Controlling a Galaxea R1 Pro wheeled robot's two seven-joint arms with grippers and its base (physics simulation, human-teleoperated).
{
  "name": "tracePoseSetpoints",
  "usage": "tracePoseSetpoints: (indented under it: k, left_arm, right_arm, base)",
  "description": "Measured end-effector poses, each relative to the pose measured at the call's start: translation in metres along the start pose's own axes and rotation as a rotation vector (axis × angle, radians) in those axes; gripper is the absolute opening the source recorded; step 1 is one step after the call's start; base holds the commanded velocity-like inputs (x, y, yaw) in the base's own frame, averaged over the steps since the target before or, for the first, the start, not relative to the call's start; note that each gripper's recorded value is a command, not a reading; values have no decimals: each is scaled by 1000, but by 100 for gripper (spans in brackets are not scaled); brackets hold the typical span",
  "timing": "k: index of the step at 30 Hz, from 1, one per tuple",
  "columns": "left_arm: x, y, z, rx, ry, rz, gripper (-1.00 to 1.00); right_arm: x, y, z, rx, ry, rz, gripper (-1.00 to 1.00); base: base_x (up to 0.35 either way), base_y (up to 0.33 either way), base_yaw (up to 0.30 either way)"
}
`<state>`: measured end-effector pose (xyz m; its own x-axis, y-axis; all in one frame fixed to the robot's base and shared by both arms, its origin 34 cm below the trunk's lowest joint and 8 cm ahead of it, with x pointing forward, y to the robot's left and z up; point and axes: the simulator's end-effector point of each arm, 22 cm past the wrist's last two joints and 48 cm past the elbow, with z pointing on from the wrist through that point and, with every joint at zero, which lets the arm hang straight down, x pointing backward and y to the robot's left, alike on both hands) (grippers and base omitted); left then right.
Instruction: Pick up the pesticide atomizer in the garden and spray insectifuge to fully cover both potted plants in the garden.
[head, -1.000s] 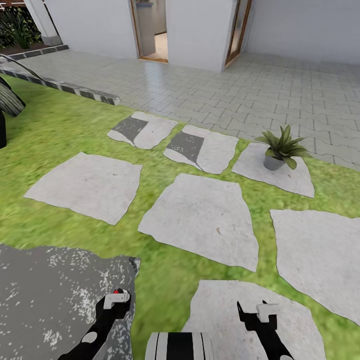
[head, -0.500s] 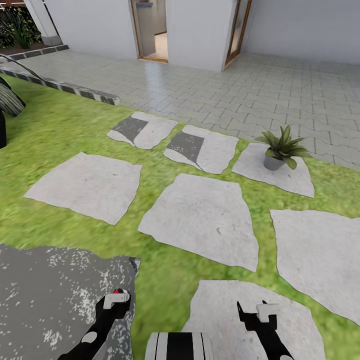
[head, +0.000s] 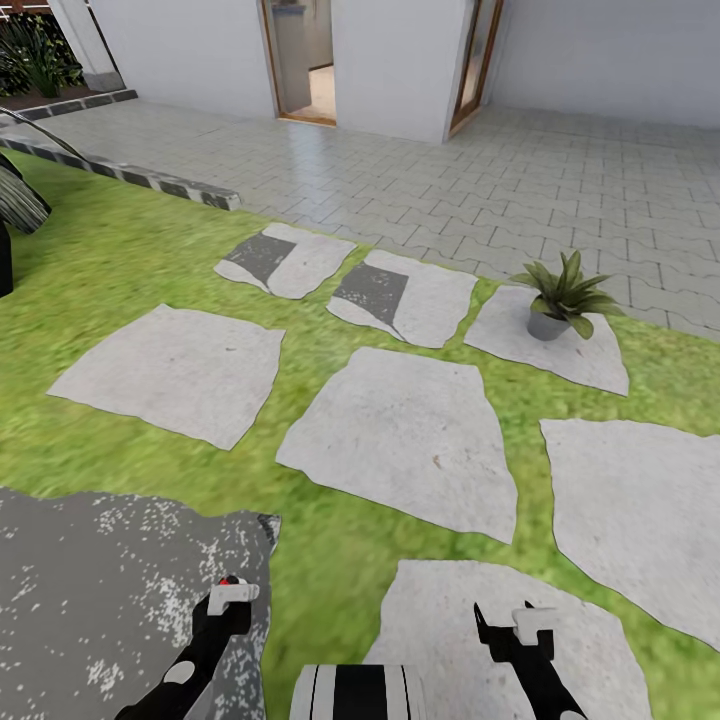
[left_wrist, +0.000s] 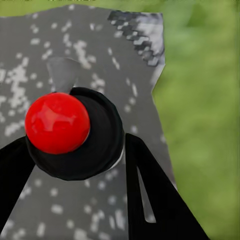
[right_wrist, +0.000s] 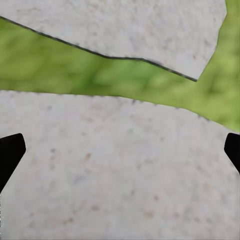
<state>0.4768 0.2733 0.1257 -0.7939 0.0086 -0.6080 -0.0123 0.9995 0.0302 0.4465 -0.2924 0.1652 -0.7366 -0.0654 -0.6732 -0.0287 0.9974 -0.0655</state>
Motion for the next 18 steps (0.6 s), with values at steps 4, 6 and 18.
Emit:
tracePoseSetpoints:
  k: [4,6,18]
  left_arm:
    - [0,0,0,-1,-1,0,-100]
    - [0,1,0,-1,0,0,-100]
    - [-20,2,-4,-3,-34,-1,-100]
  right_arm:
    - [0,0,0,0,-1,0,100]
    - [0,0,0,0,-1,-1,100]
    - [-19,-1,-2,1,-38,1,100]
  base:
    - [0,0,0]
    - [0,0,0]
    - [0,0,0]
